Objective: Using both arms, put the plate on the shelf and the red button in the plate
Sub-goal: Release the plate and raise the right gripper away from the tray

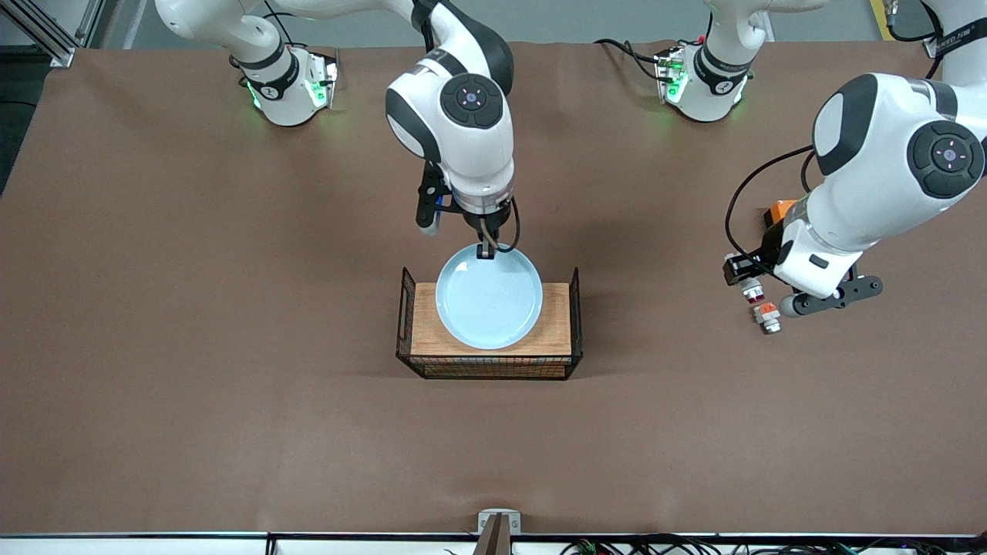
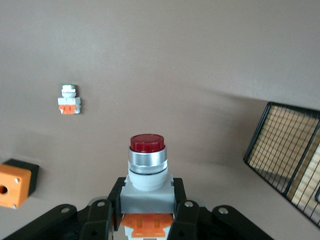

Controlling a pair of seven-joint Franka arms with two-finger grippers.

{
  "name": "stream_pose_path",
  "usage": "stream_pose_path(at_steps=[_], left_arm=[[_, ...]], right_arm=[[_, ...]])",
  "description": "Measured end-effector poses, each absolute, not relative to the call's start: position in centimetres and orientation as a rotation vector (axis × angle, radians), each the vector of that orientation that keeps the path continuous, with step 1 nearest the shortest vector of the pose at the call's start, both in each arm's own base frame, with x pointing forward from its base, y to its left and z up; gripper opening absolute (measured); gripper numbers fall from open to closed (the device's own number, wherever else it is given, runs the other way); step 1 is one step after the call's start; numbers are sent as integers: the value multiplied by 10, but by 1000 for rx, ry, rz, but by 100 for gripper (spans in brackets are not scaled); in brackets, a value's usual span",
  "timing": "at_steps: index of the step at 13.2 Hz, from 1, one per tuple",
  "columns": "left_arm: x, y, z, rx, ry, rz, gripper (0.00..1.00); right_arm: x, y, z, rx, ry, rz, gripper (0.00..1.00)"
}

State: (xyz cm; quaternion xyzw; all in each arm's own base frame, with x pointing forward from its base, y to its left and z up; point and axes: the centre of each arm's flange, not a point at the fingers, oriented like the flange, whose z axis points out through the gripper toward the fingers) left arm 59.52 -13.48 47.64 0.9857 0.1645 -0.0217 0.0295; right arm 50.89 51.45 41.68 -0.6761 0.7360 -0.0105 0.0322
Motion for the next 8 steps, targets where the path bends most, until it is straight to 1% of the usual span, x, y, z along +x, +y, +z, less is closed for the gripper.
stream_pose_path(at_steps=[2, 8], left_arm=[[595, -139, 479, 3003, 692, -66, 41], [589, -171, 486, 2928, 954, -59, 41]], right_arm=[[511, 515, 407, -2080, 2269, -60, 3], [518, 514, 392, -2076, 2277, -100, 3]])
